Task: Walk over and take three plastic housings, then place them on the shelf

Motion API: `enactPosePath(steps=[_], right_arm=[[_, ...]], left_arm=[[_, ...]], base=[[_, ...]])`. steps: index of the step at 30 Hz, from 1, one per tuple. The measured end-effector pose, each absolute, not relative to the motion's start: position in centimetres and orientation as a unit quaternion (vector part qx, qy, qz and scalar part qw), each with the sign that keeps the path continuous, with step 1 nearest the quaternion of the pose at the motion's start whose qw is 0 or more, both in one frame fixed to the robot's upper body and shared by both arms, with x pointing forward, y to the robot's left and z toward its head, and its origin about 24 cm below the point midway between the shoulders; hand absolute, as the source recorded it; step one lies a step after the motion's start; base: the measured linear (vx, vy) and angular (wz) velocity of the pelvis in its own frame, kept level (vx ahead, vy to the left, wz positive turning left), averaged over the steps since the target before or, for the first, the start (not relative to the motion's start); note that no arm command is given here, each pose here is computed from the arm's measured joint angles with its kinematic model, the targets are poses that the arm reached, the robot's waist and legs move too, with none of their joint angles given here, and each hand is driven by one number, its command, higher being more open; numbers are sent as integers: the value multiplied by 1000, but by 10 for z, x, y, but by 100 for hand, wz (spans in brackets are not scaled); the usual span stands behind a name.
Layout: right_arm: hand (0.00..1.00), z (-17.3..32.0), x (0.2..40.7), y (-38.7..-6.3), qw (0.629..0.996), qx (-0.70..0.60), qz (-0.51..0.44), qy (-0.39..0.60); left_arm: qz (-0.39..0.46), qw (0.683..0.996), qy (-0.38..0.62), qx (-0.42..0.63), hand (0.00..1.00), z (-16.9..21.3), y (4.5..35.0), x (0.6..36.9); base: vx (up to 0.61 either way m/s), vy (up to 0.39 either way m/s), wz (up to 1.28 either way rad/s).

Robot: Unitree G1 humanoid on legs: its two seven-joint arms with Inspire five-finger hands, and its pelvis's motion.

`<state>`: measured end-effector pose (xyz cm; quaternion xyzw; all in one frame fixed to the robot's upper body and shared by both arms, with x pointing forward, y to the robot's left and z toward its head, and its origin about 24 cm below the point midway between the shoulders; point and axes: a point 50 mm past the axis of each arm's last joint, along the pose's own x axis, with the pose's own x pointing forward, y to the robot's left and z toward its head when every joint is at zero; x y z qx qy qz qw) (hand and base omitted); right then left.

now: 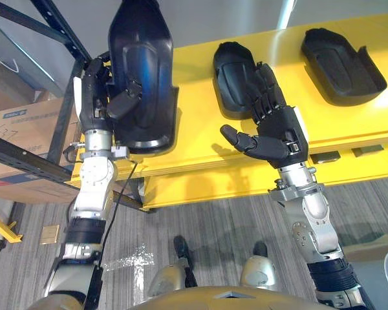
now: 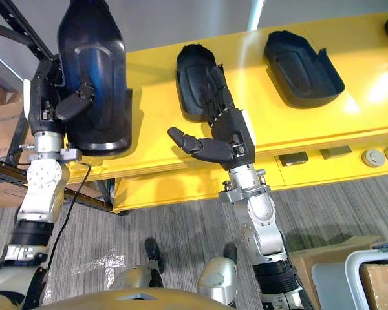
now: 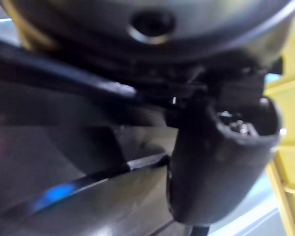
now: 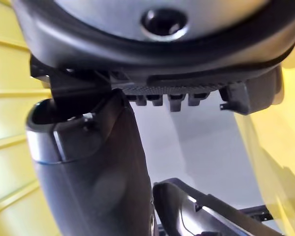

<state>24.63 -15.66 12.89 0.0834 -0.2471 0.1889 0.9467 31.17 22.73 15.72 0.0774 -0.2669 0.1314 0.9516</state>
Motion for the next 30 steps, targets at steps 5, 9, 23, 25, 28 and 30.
enactPosePath(steps=[5, 9, 23, 25, 28, 30], right_arm=[[100, 128, 246, -154, 941, 94, 217, -243], [100, 128, 246, -145, 936, 103, 238, -238], [100, 144, 237, -119, 914, 116, 293, -256], [100, 144, 237, -118, 915, 117, 289, -254], [100, 143, 236, -115, 914, 120, 295, -252], [100, 143, 236, -114, 913, 121, 298, -251]], left_arm=[[194, 957, -200, 75, 0, 141, 242, 322], [215, 960, -166, 63, 0, 135, 247, 327], [261, 948, -143, 113, 100, 153, 264, 342], [262, 945, -146, 129, 100, 157, 263, 345], [265, 941, -146, 149, 100, 160, 265, 346], [266, 941, -147, 150, 100, 161, 265, 346]], base=[[-20, -14, -11], [-33, -25, -4], [-23, -39, 0], [9, -43, -2], [7, -48, -5], [7, -53, -5]])
